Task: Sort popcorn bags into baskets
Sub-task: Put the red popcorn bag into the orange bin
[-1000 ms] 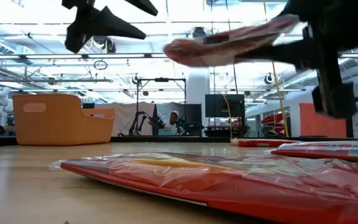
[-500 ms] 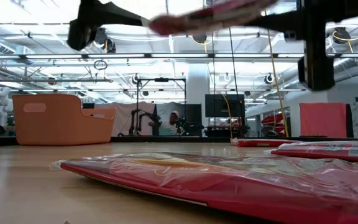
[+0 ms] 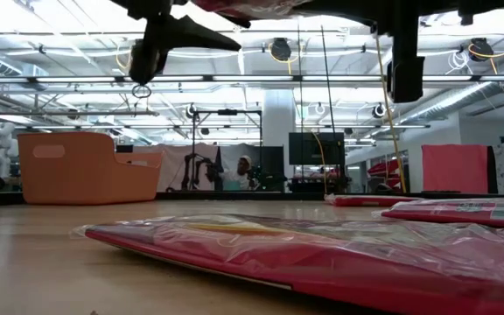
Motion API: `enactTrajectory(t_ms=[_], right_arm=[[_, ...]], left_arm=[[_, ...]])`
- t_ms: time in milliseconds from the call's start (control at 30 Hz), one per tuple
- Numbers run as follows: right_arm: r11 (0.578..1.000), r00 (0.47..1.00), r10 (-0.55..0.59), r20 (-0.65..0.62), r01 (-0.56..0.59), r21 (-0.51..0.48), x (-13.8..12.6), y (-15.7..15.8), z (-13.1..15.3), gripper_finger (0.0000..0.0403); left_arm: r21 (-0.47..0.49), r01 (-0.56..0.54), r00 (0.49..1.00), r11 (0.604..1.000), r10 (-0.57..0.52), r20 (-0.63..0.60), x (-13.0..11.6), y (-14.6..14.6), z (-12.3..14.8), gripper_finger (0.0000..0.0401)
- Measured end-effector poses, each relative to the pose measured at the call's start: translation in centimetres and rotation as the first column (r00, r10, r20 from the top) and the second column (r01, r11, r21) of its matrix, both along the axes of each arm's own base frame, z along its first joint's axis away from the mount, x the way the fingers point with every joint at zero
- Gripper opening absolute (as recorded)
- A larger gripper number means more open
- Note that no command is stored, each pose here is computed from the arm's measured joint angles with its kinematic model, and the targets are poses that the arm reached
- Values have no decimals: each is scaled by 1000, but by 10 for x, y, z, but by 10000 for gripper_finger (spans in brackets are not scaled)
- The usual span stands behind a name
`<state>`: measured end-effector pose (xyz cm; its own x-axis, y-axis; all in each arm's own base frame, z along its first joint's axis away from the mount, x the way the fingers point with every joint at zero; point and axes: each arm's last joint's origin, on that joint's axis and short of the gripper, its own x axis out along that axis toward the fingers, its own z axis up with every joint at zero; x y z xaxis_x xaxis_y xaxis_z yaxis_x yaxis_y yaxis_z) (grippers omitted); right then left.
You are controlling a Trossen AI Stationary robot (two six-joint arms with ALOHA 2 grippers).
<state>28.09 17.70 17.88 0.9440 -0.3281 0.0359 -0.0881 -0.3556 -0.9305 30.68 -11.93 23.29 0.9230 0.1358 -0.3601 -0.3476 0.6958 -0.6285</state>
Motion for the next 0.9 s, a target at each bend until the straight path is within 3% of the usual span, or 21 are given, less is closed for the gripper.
enactTrajectory(t_ms=[200, 367, 700, 900], right_arm=[[1000, 1000, 5, -3, -5, -3, -1, 1, 0, 25], [999, 999, 34, 2, -34, 12, -5, 8, 0, 25], [1000, 1000, 21, -8, -22, -13, -4, 6, 0, 25], [1000, 1000, 26, -18, -26, -18, -5, 7, -2, 25]], left_arm=[[46, 49, 999, 998, -49, 7, 0, -1, 3, 137], [-49, 136, 991, 989, -137, -9, -8, 2, 14, 148], [-70, 107, 994, 992, -106, 17, -11, 2, 19, 134], [-10, 133, 991, 991, -133, 11, -14, 4, 24, 154]])
